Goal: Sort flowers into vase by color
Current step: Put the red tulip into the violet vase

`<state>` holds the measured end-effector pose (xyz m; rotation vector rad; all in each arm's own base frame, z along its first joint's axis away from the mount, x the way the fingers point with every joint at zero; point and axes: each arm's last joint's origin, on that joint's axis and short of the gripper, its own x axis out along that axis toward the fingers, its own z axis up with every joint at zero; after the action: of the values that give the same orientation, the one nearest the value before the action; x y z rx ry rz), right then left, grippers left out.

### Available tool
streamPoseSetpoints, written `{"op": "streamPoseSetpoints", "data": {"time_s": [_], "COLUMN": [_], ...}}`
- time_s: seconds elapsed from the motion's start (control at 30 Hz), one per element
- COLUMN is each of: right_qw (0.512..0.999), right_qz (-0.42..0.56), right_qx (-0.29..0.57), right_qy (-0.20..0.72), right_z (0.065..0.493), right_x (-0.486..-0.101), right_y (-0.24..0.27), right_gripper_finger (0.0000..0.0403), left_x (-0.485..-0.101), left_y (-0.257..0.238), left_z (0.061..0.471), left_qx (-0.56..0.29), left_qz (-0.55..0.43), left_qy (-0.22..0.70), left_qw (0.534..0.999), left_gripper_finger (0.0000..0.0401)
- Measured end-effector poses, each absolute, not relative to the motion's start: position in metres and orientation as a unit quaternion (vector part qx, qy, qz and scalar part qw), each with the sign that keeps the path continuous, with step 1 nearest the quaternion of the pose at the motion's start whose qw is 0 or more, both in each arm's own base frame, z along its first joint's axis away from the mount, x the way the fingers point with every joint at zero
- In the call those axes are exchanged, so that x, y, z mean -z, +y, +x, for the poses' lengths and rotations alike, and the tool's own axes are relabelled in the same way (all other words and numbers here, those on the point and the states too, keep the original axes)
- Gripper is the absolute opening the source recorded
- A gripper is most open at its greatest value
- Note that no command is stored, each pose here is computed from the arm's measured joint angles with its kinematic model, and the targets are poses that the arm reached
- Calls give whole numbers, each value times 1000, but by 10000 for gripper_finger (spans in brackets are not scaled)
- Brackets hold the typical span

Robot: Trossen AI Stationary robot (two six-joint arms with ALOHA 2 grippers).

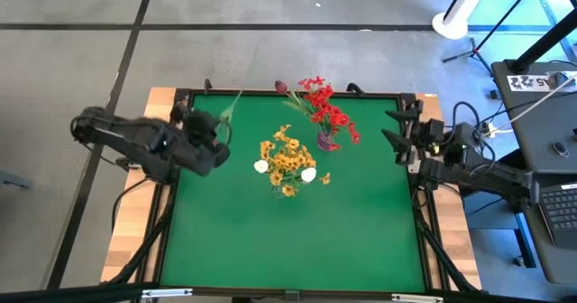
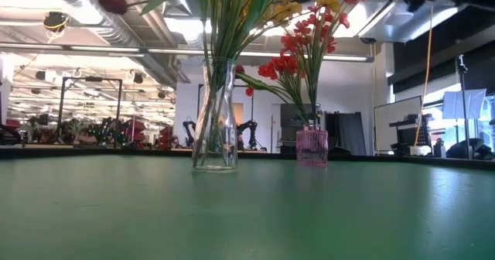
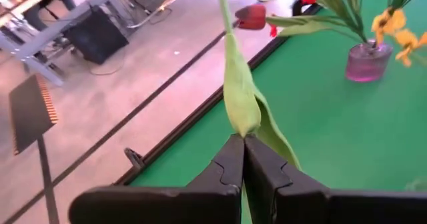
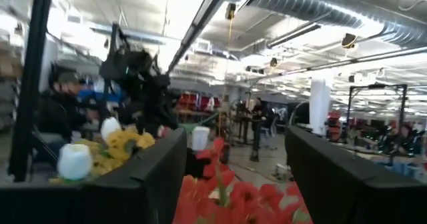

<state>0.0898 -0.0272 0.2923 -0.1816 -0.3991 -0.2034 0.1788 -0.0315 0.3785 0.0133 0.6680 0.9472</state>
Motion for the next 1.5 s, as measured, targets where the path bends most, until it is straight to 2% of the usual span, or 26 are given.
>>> {"op": "streamPoseSetpoints", "data": {"time_s": [0.23, 0.4, 0.63, 0.8, 1.13, 1.5], "right_qw": [971, 968, 947, 919, 845, 807], "right_qz": [-164, -213, -300, -369, -509, -539], "right_qx": [120, 125, 120, 133, 151, 176], "right_qy": [-122, -50, -4, 25, 70, 165], "right_z": [130, 169, 217, 252, 301, 325], "right_x": [-346, -384, -427, -435, -433, -407], "right_y": [-42, -57, -73, -81, -42, -35], "right_gripper_finger": [253, 253, 253, 253, 253, 253], "left_x": [-418, -446, -471, -471, -455, -446], "left_y": [-6, 9, 21, 24, 35, 39], "left_z": [188, 191, 189, 193, 220, 248], "left_qx": [-392, -338, -268, -224, -244, -218], "left_qz": [-18, -25, -54, -73, -81, -69], "left_qy": [327, 300, 259, 262, 301, 305], "left_qw": [860, 892, 926, 936, 918, 924], "left_gripper_finger": [0, 0, 0, 0, 0, 0]}}
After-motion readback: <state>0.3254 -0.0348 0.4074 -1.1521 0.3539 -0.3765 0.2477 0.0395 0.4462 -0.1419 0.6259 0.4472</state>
